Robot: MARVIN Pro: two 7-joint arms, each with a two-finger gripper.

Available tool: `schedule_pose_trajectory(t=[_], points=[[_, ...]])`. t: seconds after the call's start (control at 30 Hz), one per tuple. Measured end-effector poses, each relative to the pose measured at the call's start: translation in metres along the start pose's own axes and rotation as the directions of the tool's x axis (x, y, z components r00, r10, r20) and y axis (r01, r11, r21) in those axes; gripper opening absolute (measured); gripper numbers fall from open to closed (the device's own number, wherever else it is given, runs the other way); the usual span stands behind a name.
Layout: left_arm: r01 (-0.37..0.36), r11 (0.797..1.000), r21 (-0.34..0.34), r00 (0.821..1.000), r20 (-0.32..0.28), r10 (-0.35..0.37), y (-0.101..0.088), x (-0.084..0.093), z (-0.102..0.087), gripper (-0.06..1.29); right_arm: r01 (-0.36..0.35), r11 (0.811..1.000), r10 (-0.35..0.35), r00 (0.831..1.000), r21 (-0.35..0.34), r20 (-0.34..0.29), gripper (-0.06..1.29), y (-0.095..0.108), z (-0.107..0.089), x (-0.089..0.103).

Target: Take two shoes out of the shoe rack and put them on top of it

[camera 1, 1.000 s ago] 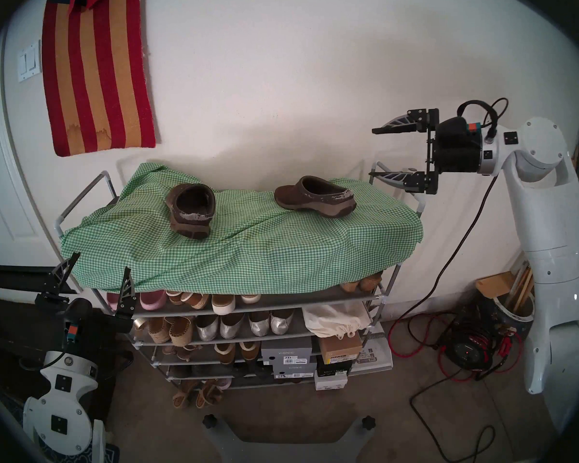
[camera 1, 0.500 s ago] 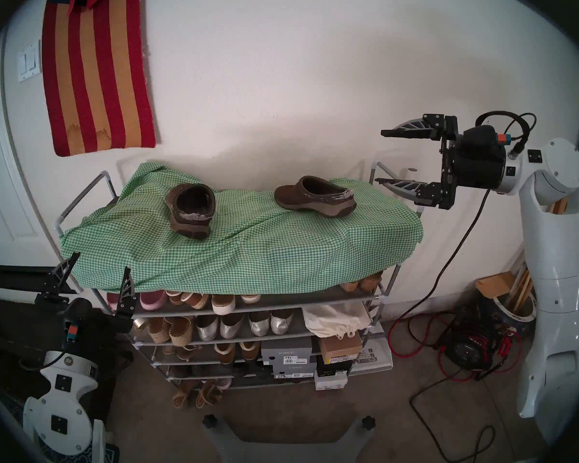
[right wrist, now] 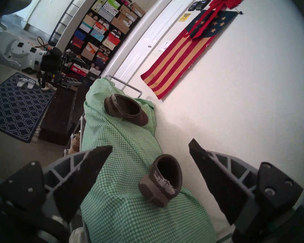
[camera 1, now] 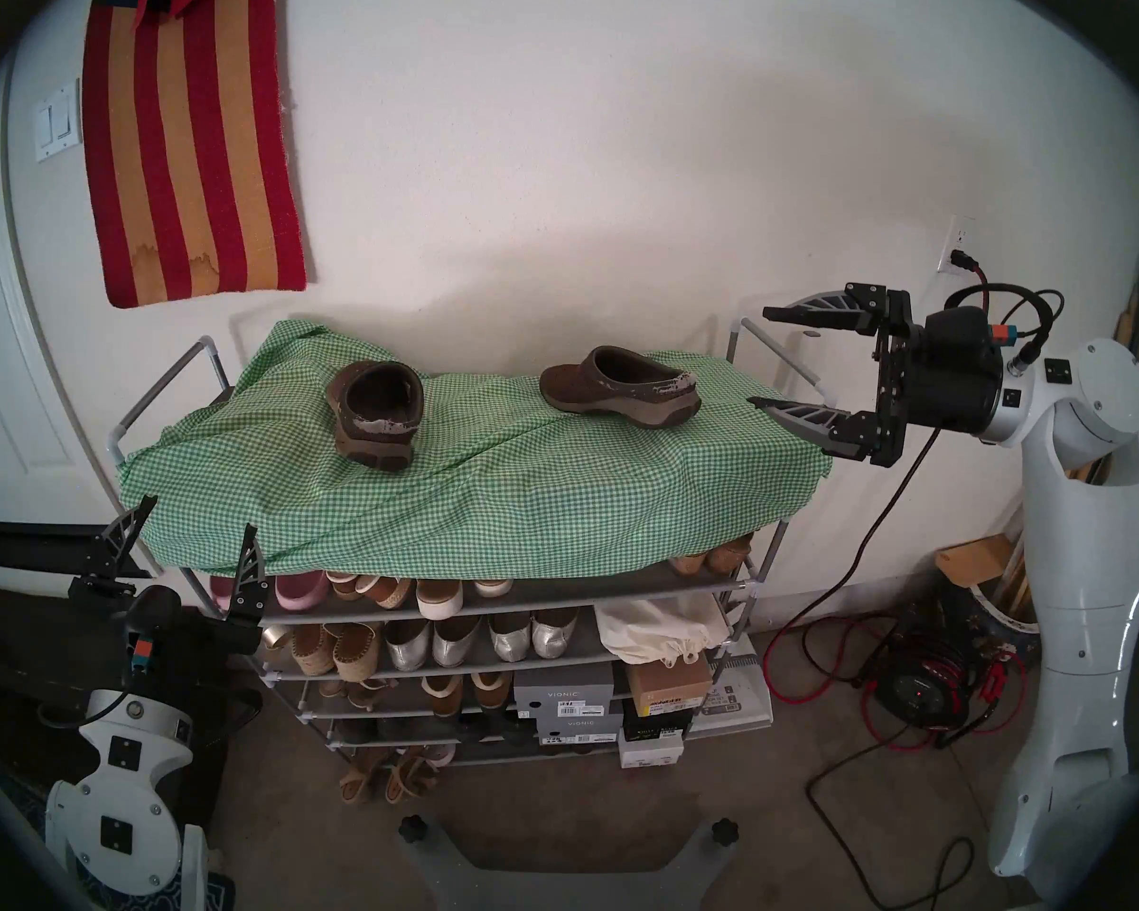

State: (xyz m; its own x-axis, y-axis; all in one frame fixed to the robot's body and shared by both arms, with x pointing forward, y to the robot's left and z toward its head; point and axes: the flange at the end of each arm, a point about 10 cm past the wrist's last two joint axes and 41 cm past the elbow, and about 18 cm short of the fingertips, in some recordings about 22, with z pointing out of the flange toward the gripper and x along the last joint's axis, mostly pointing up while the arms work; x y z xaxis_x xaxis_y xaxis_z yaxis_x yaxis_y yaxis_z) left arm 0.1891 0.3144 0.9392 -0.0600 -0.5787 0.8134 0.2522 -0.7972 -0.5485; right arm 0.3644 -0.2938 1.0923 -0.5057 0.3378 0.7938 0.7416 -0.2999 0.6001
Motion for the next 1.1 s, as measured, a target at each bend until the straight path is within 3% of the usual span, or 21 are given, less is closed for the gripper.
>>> schedule_pose_trajectory(t=[0.33, 0.5, 0.53, 0.8, 1.1], points=[[0.001, 1.000, 0.001, 1.000, 0.000, -0.001, 0.000, 0.000, 0.000, 1.27, -0.166, 0.986, 0.166, 0.986, 0.019, -0.005, 1.23, -0.035, 0.005, -0.044], [0.001, 1.000, 0.001, 1.000, 0.000, -0.001, 0.000, 0.000, 0.000, 1.27, -0.176, 0.984, 0.176, 0.984, 0.022, -0.006, 1.23, -0.038, 0.006, -0.046], [0.001, 1.000, 0.002, 1.000, -0.001, -0.001, 0.000, 0.000, 0.000, 1.27, -0.257, 0.965, 0.258, 0.966, 0.052, -0.021, 1.23, -0.065, 0.014, -0.066], [0.001, 1.000, 0.002, 1.000, -0.001, -0.001, 0.000, 0.000, 0.000, 1.27, -0.257, 0.965, 0.259, 0.965, 0.052, -0.039, 1.23, -0.073, 0.015, -0.066], [0.001, 1.000, 0.002, 1.000, -0.001, -0.001, 0.000, 0.000, 0.000, 1.27, -0.283, 0.959, 0.283, 0.956, 0.009, -0.080, 1.23, -0.103, 0.004, -0.076]])
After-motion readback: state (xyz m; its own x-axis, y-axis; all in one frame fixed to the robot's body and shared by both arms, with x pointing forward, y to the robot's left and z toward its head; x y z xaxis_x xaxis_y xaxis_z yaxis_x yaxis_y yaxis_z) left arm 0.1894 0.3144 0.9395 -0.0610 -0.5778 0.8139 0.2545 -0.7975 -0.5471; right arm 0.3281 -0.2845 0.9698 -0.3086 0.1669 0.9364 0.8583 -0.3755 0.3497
